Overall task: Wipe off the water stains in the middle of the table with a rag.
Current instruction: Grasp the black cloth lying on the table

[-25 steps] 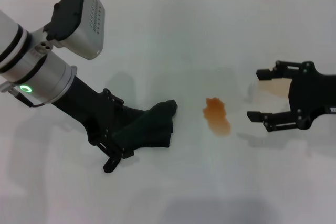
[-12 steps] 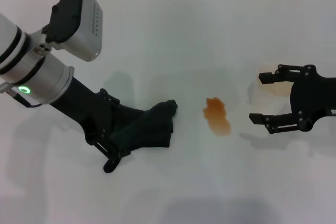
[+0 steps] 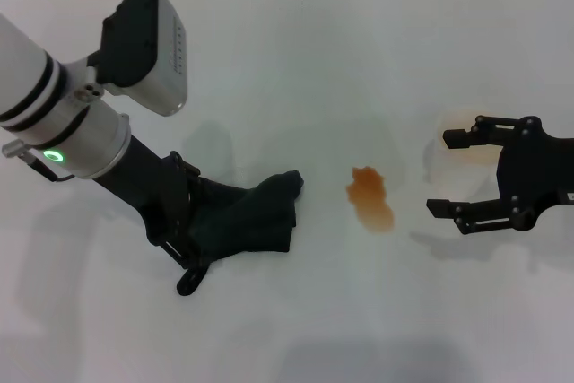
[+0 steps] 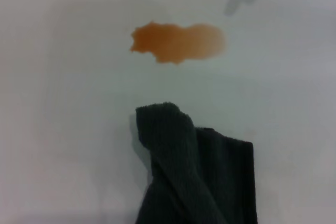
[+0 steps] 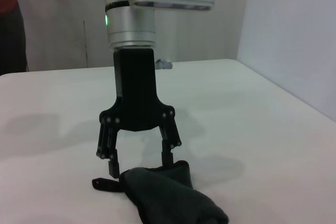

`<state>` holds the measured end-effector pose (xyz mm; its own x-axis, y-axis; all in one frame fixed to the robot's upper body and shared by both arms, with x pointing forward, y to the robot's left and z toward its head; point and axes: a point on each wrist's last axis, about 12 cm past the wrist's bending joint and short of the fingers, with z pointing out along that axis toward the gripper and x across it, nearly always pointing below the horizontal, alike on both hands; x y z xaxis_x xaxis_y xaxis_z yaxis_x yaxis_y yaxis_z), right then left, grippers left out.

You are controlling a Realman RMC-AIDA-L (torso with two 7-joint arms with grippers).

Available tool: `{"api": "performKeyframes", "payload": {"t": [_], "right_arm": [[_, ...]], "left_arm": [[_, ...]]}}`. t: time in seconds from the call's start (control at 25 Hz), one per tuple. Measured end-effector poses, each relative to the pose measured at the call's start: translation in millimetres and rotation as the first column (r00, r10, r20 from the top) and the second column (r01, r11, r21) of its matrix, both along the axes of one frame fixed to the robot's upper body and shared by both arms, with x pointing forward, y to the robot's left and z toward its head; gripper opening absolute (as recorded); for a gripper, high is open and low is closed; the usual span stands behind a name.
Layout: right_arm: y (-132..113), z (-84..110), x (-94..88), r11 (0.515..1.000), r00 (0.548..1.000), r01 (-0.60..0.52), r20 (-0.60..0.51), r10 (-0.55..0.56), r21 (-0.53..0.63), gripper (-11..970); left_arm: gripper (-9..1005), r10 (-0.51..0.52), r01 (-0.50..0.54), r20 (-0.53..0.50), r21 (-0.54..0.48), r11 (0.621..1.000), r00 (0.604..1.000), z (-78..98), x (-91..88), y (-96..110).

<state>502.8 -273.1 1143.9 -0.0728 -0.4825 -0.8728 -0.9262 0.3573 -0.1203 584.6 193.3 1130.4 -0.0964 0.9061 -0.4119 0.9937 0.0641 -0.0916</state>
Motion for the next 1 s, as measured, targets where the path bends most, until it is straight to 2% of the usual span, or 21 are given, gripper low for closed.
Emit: {"api": "performKeyframes", "payload": {"t": [1.0], "right_arm": [[-1, 0.3, 0.0, 1.000, 1.000, 0.007, -0.001, -0.007, 0.003, 858]], "left_arm": [[716, -0.039, 0.039, 0.051, 0.009, 0.999, 0.998, -5.4, 4.1, -18]]}}
